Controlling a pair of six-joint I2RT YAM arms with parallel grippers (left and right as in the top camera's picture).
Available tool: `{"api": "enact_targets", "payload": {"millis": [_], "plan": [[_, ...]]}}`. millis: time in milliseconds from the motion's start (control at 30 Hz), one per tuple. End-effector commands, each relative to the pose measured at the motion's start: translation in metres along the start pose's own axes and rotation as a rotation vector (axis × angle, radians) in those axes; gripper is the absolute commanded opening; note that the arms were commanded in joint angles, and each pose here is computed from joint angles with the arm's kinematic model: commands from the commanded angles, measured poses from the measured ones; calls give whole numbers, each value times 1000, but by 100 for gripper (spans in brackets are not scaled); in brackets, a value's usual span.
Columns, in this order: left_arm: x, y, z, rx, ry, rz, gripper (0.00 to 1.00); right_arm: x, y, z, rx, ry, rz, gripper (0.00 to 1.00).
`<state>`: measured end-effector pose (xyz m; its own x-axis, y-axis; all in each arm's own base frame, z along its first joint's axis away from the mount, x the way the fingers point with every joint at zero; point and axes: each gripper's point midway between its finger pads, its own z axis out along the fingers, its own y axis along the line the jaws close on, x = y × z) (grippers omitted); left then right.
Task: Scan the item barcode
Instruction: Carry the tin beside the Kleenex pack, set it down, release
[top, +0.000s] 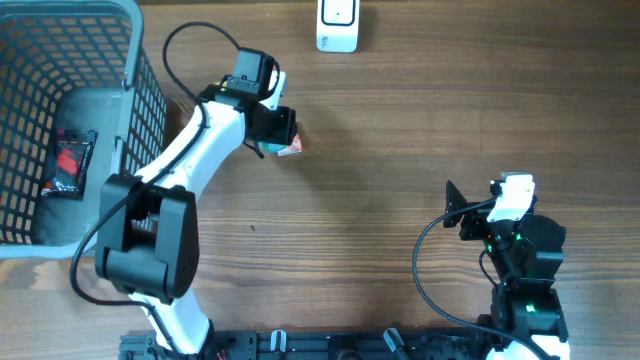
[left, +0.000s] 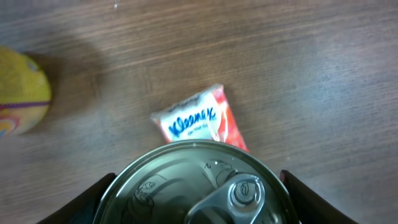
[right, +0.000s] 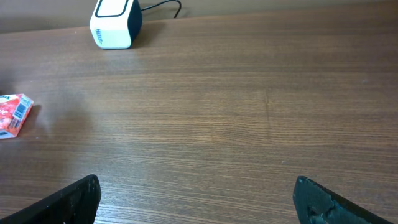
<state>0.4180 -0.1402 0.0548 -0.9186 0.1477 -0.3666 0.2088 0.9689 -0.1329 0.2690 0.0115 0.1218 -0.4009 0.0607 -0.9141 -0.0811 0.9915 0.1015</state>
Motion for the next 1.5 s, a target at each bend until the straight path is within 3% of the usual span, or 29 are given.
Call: {"api": "enact_targets", "payload": {"millis": [0, 400, 633, 933, 1267, 1467], "plan": [[13, -1, 17, 11, 26, -9, 47, -11, 0, -2, 2, -26, -7, 100], [21, 0, 23, 9, 44, -8, 45, -11, 0, -2, 2, -25, -7, 100], [19, -3, 0, 11, 27, -4, 45, -11, 0, -2, 2, -25, -8, 100], [35, -3, -17, 4, 84, -11, 43, -11, 0, -2, 2, -26, -8, 100], [74, 12, -24, -80, 241, -19, 43, -11, 0, -2, 2, -26, -8, 100], [69, 12, -19, -77, 212, -17, 45, -11, 0, -2, 2, -26, -9, 100]]}}
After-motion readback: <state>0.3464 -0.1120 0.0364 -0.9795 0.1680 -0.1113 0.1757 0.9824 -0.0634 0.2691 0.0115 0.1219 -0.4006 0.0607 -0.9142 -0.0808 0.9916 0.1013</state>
